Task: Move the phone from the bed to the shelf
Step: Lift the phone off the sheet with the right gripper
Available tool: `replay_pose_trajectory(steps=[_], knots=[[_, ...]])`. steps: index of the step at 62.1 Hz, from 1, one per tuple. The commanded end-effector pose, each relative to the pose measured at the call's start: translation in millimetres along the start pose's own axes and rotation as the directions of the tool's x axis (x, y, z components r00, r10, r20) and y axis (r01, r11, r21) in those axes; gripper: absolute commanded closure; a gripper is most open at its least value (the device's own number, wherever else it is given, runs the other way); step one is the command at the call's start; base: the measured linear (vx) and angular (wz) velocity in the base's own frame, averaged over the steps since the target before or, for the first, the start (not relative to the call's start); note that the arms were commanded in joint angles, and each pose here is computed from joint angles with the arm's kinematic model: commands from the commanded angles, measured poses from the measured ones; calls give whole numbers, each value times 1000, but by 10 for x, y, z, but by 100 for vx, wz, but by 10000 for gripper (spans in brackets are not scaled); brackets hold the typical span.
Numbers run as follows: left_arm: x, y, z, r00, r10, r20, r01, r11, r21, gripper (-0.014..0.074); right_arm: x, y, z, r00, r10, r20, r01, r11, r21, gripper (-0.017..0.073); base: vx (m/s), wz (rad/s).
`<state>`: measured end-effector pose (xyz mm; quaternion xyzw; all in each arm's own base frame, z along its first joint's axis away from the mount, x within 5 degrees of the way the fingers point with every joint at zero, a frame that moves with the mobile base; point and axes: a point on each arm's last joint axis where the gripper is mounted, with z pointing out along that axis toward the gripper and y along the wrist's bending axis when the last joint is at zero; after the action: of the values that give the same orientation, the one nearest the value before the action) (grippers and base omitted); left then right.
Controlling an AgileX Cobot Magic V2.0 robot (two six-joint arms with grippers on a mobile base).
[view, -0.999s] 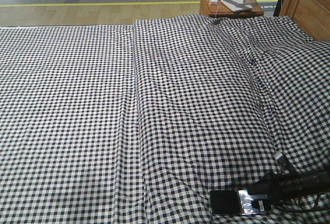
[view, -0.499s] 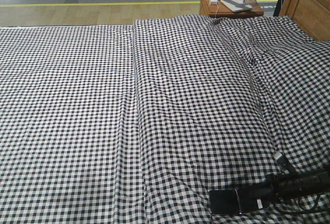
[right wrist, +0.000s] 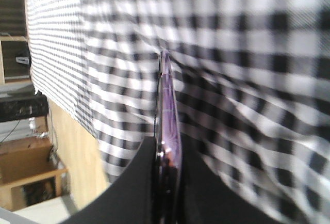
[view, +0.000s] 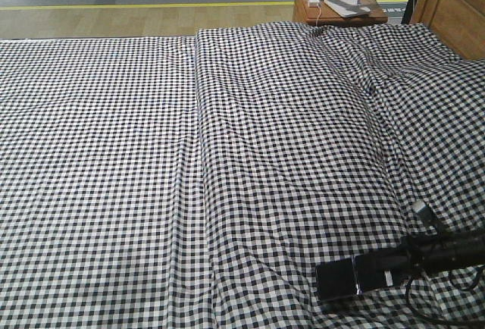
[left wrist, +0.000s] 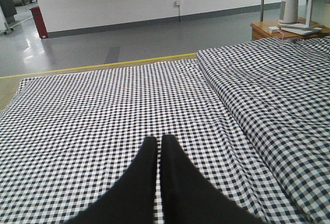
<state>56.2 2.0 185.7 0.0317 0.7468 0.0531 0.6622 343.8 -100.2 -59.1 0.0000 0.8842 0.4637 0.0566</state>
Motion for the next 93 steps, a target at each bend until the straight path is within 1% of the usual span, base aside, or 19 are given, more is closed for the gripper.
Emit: replay_pose_trajectory(steps=[1, 4, 11, 21, 30, 34, 41, 46, 50, 57, 59, 63, 72, 80, 83, 88, 90, 91, 93], knots=[[-142, 16, -30, 994, -14, 107, 15, 1000, -9, 592, -172, 530, -326, 992, -108, 60, 114, 987, -110, 563, 0, 0], [-142, 16, -30, 994, -14, 107, 15, 1000, -9, 592, -184, 626, -395, 990, -128, 65, 134, 986, -98, 563, 0, 0], [-142, 16, -30, 994, -14, 107, 15, 1000, -9, 592, -237, 923, -614, 980, -181, 88, 186, 981, -56, 562, 0, 0], [-142, 16, -30, 994, -14, 107, 15, 1000, -9, 592, -287, 1423, -952, 959, -246, 141, 247, 969, 12, 562, 0, 0], [-142, 16, -30, 994, -14, 107, 15, 1000, -9, 592, -265, 1932, -1257, 919, -343, 195, 332, 939, 88, 562, 0, 0], [-142, 16, -30, 994, -14, 107, 15, 1000, -9, 592, -248, 2170, -1379, 893, -397, 212, 378, 917, 127, 562, 0, 0], [-142, 16, -30, 994, -14, 107, 15, 1000, -9, 592, -212, 2602, -1487, 836, -497, 232, 467, 867, 174, 562, 0, 0], [-142, 16, -30, 994, -14, 107, 15, 1000, -9, 592, -201, 2880, -1441, 808, -538, 240, 512, 843, 167, 562, 0, 0], [-142, 16, -30, 994, -14, 107, 15, 1000, -9, 592, -184, 3092, -1363, 784, -575, 232, 554, 818, 154, 562, 0, 0], [-142, 16, -30, 994, -14, 107, 15, 1000, -9, 592, -123, 3417, -1219, 738, -644, 202, 631, 764, 133, 562, 0, 0], [-142, 16, -30, 994, -14, 107, 15, 1000, -9, 592, -100, 3500, -1183, 727, -658, 195, 647, 752, 126, 562, 0, 0], [-142, 16, -30, 994, -14, 107, 15, 1000, -9, 592, -54, 3641, -1129, 712, -678, 185, 670, 734, 114, 562, 0, 0], [-142, 16, -30, 994, -14, 107, 15, 1000, -9, 592, 115, 4017, -1047, 662, -730, 171, 727, 681, 89, 562, 0, 0], [-142, 16, -30, 994, -14, 107, 15, 1000, -9, 592, 376, 4320, -981, 597, -784, 168, 788, 613, 59, 562, 0, 0], [-142, 16, -30, 994, -14, 107, 15, 1000, -9, 592, 480, 4389, -945, 583, -794, 170, 801, 597, 40, 562, 0, 0], [-142, 16, -30, 994, -14, 107, 15, 1000, -9, 592, 648, 4478, -887, 570, -803, 175, 815, 579, 5, 561, 0, 0], [-142, 16, -30, 994, -14, 107, 15, 1000, -9, 592, 715, 4518, -870, 563, -807, 180, 821, 571, -9, 562, 0, 0], [-142, 16, -30, 994, -14, 107, 15, 1000, -9, 592, 750, 4547, -875, 554, -812, 183, 827, 562, -11, 562, 0, 0], [-142, 16, -30, 994, -14, 107, 15, 1000, -9, 592, 817, 4586, -861, 549, -813, 193, 831, 555, -27, 562, 0, 0]])
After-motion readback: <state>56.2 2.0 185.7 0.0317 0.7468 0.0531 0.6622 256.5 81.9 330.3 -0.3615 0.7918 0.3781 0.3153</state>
